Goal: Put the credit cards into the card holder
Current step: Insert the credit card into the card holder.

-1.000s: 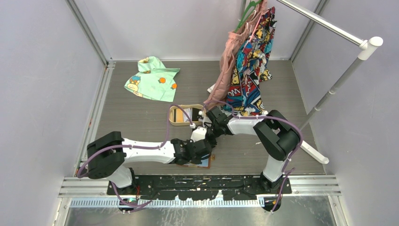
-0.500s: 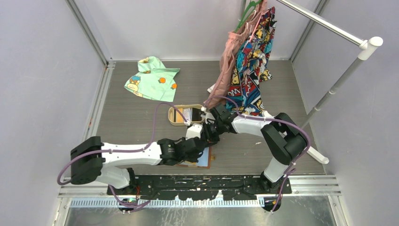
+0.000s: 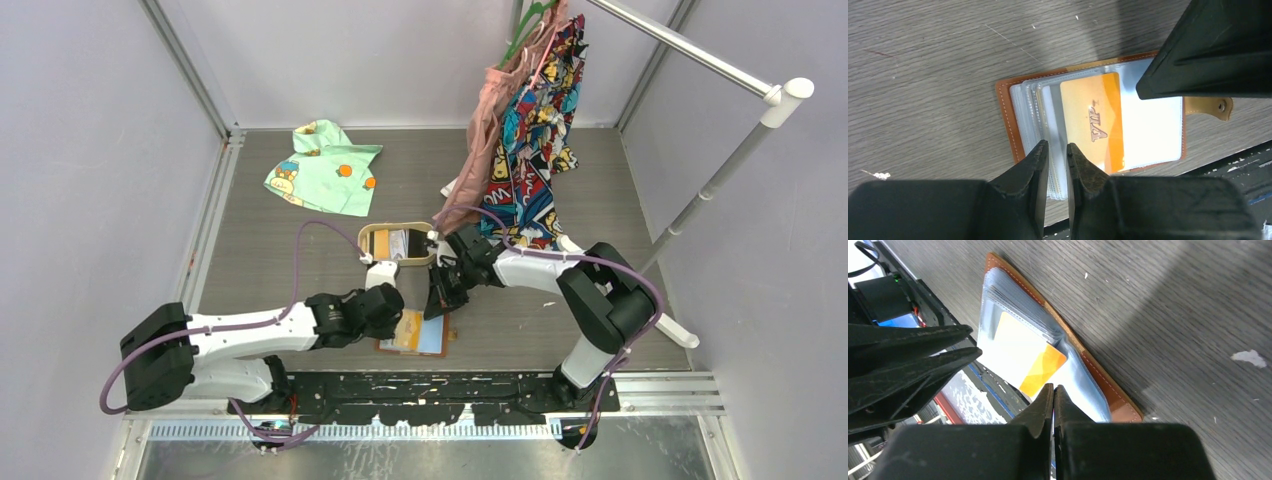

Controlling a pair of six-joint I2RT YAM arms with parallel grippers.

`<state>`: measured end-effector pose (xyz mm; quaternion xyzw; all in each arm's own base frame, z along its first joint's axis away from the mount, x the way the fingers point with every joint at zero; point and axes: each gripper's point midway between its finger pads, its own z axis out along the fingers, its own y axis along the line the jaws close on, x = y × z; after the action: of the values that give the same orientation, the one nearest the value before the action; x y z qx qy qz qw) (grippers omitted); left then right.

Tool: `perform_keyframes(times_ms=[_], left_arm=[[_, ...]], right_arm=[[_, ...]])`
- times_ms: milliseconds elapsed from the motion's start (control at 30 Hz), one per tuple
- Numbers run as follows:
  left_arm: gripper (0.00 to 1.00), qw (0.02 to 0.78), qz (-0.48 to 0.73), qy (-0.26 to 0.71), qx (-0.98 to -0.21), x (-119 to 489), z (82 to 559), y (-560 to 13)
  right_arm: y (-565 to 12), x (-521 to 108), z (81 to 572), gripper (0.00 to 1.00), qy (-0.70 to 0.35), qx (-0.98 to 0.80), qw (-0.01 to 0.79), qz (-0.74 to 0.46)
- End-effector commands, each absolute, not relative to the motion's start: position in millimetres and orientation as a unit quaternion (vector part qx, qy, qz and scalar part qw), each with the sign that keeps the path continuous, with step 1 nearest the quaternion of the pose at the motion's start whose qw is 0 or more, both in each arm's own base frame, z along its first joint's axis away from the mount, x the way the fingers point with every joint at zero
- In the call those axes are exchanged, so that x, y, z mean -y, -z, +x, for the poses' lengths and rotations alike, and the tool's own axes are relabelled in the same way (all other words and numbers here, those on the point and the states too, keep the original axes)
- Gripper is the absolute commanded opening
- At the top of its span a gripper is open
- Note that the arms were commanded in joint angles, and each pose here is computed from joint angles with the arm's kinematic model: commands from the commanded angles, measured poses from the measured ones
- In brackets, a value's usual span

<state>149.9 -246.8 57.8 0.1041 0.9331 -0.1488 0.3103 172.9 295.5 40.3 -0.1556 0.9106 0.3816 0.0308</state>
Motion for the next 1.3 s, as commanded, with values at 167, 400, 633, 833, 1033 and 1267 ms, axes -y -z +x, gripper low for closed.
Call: perform_keyframes(times_ms=[167, 400, 633, 833, 1033, 1267], left_arm=[[0.25, 0.308, 0.091, 0.164, -0.933, 239.7, 155.1, -57.2], [0.26, 0.289, 0.090, 0.164, -0.939, 238.7, 152.2, -46.2], [0.26, 0.273, 0.088, 0.164, -0.944, 238.1, 148.4, -36.4], [0.34, 0.271, 0.079, 0.180, -0.942, 237.4, 145.7, -37.2], [0.45, 0.258, 0.054, 0.241, -0.934, 241.1, 143.6, -37.2], [0.48, 0.264, 0.036, 0.268, -0.926, 238.0, 144.2, -47.3]], right_arm=[[-22.3, -293.6, 173.1, 0.01, -0.352, -0.922, 0.041, -0.154], [-17.5, -296.3, 170.0, 0.02, -0.346, -0.925, 0.035, -0.156], [-20.6, -308.3, 166.9, 0.02, -0.359, -0.920, 0.026, -0.155], [-31.0, -323.1, 167.7, 0.02, -0.392, -0.909, 0.021, -0.143], [-36.1, -330.1, 170.9, 0.02, -0.406, -0.904, 0.021, -0.132], [-37.4, -336.1, 166.5, 0.03, -0.412, -0.901, 0.017, -0.135]])
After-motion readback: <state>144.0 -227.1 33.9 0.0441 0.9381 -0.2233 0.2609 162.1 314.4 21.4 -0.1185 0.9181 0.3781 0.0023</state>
